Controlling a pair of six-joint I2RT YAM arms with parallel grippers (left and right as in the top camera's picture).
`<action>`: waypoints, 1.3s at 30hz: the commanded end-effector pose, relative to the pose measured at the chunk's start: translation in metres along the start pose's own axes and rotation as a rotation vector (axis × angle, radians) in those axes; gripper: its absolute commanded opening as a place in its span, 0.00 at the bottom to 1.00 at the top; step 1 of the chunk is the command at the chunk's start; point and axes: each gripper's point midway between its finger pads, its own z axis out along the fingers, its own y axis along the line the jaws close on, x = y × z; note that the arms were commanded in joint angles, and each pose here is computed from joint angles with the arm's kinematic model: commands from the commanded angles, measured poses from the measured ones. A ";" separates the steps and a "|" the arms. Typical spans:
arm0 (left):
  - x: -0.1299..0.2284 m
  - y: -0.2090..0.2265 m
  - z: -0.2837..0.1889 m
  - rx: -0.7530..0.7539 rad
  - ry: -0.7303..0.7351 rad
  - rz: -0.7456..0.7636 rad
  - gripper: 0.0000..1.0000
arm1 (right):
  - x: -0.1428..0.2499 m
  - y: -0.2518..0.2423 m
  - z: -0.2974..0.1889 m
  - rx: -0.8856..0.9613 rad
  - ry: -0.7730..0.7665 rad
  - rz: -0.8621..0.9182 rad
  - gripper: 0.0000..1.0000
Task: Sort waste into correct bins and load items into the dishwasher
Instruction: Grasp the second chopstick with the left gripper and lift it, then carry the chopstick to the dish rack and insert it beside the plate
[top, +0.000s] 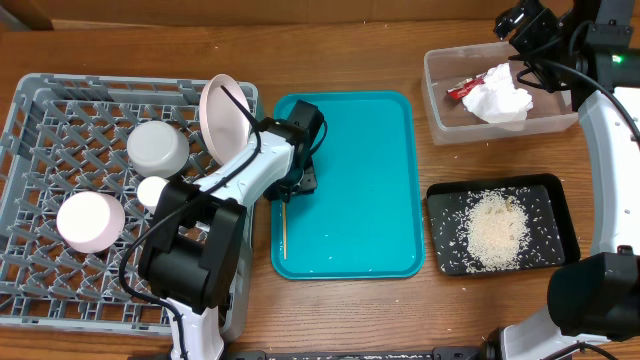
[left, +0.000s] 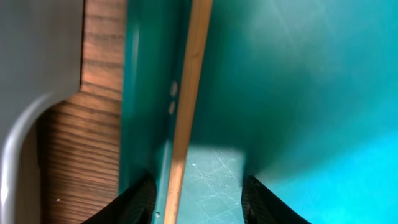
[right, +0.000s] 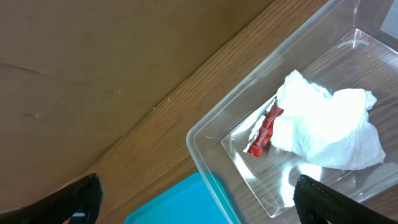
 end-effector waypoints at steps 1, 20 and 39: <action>0.001 0.006 0.000 -0.030 -0.023 -0.006 0.47 | -0.005 0.005 -0.006 -0.008 -0.022 -0.014 1.00; 0.007 0.004 0.011 -0.008 -0.019 -0.006 0.04 | -0.005 0.005 -0.006 -0.008 -0.022 -0.014 1.00; -0.066 -0.006 -0.193 0.056 -0.284 0.210 0.04 | -0.005 0.005 -0.006 -0.008 -0.023 -0.014 1.00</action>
